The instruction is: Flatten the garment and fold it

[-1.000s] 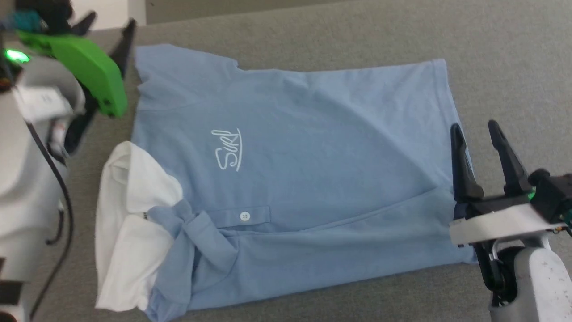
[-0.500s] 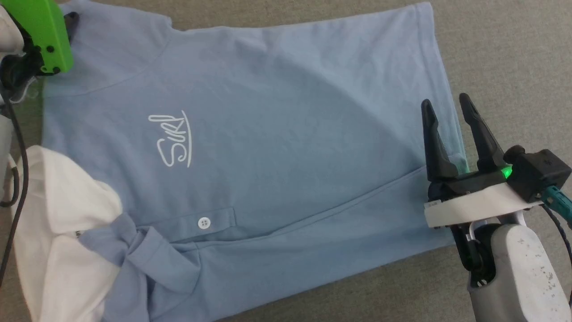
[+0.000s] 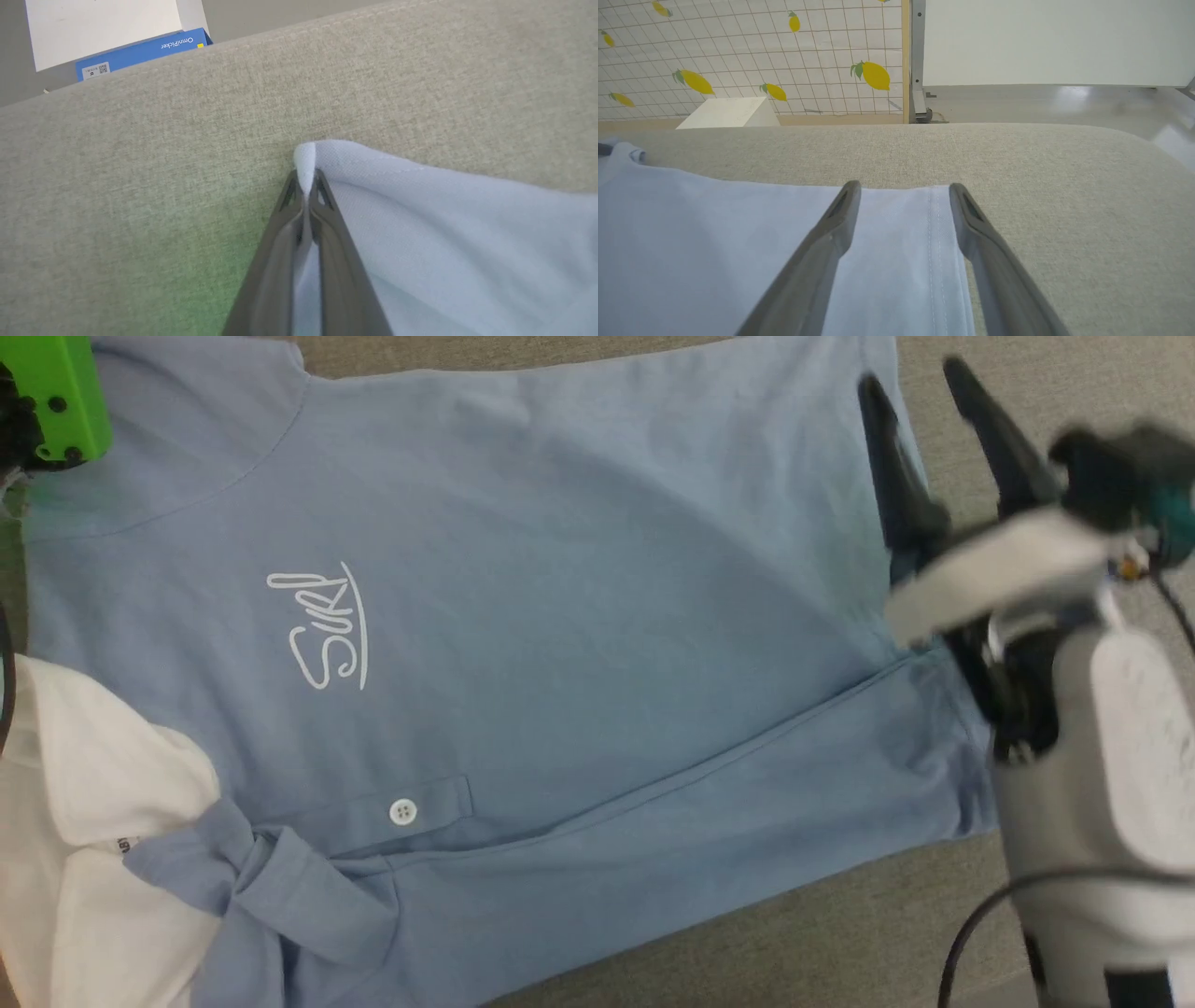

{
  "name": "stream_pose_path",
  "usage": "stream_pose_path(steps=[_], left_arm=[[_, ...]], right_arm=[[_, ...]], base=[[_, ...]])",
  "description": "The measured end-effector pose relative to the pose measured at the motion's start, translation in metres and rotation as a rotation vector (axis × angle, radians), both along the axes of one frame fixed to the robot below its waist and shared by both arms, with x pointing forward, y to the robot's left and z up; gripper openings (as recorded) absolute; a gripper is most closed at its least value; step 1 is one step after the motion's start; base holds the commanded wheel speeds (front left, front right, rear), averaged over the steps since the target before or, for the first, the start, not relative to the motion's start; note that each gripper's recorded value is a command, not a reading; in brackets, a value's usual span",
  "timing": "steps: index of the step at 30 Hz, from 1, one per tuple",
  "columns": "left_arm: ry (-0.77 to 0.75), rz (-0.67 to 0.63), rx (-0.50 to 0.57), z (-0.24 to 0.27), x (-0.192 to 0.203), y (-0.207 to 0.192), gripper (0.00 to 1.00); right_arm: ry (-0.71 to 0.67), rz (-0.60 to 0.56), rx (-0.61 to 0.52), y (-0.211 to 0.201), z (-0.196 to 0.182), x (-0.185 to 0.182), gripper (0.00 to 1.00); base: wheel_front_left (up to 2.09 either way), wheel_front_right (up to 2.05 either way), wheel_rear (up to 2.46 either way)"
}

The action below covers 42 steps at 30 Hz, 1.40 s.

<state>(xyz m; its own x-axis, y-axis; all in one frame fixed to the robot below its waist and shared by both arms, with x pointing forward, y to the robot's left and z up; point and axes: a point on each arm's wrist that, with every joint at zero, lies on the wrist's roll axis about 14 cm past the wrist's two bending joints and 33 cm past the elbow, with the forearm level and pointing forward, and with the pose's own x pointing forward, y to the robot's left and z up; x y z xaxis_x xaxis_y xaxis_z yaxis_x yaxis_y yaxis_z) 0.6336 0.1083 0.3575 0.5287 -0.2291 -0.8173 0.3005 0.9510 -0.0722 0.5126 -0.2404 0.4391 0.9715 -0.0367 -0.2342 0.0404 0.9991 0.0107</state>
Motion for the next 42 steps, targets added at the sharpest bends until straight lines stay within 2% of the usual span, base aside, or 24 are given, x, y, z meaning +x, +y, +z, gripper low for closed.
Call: stream_pose_path(steps=[5, 7, 12, 16, 18, 19, 21, 25, 28, 35, 42], left_arm=[[-0.010, -0.010, -0.002, 0.006, -0.003, 0.000, 0.00], [-0.017, -0.014, -0.006, 0.007, -0.004, 0.000, 0.00], [-0.020, -0.025, -0.011, 0.003, -0.007, 0.003, 0.00], [-0.027, -0.031, -0.014, 0.002, -0.008, 0.004, 0.00], [-0.031, -0.032, -0.015, 0.001, -0.009, 0.006, 0.00], [-0.029, -0.032, -0.014, 0.001, -0.010, 0.007, 0.00], [-0.032, -0.032, -0.016, 0.001, -0.010, 0.008, 0.00], [-0.049, -0.032, -0.023, 0.004, -0.010, 0.008, 0.00], [-0.097, -0.039, -0.035, 0.011, -0.007, 0.008, 0.00], [-0.372, -0.034, -0.105, 0.049, 0.007, 0.008, 0.00], [-0.504, -0.037, -0.215, 0.072, -0.033, 0.003, 0.00]], right_arm=[[0.204, -0.003, 0.008, -0.007, -0.013, 0.036, 1.00], [0.302, -0.006, 0.045, -0.006, -0.024, 0.046, 1.00], [0.507, -0.041, 0.055, -0.015, -0.050, 0.056, 1.00], [0.621, -0.059, 0.049, -0.017, -0.067, 0.058, 1.00], [0.689, -0.059, 0.040, -0.016, -0.074, 0.057, 0.46], [0.718, -0.059, 0.023, -0.016, -0.074, 0.058, 0.33], [0.763, -0.058, -0.005, -0.016, -0.075, 0.057, 0.01], [0.788, -0.057, -0.036, -0.015, -0.072, 0.055, 0.00], [0.733, -0.050, -0.053, -0.014, -0.065, 0.056, 0.00], [0.467, -0.010, -0.072, -0.002, -0.033, 0.068, 0.00], [0.289, 0.026, -0.052, 0.004, -0.013, 0.041, 0.00]], base=[[0.00, 0.00, 0.00], [0.00, 0.00, 0.00], [0.00, 0.00, 0.00], [0.00, 0.00, 0.00], [0.00, 0.00, 0.00], [0.00, 0.00, 0.00], [0.00, 0.00, 0.00], [0.00, 0.00, 0.00], [0.00, 0.00, 0.00], [0.00, 0.00, 0.00], [0.00, 0.00, 0.00]])
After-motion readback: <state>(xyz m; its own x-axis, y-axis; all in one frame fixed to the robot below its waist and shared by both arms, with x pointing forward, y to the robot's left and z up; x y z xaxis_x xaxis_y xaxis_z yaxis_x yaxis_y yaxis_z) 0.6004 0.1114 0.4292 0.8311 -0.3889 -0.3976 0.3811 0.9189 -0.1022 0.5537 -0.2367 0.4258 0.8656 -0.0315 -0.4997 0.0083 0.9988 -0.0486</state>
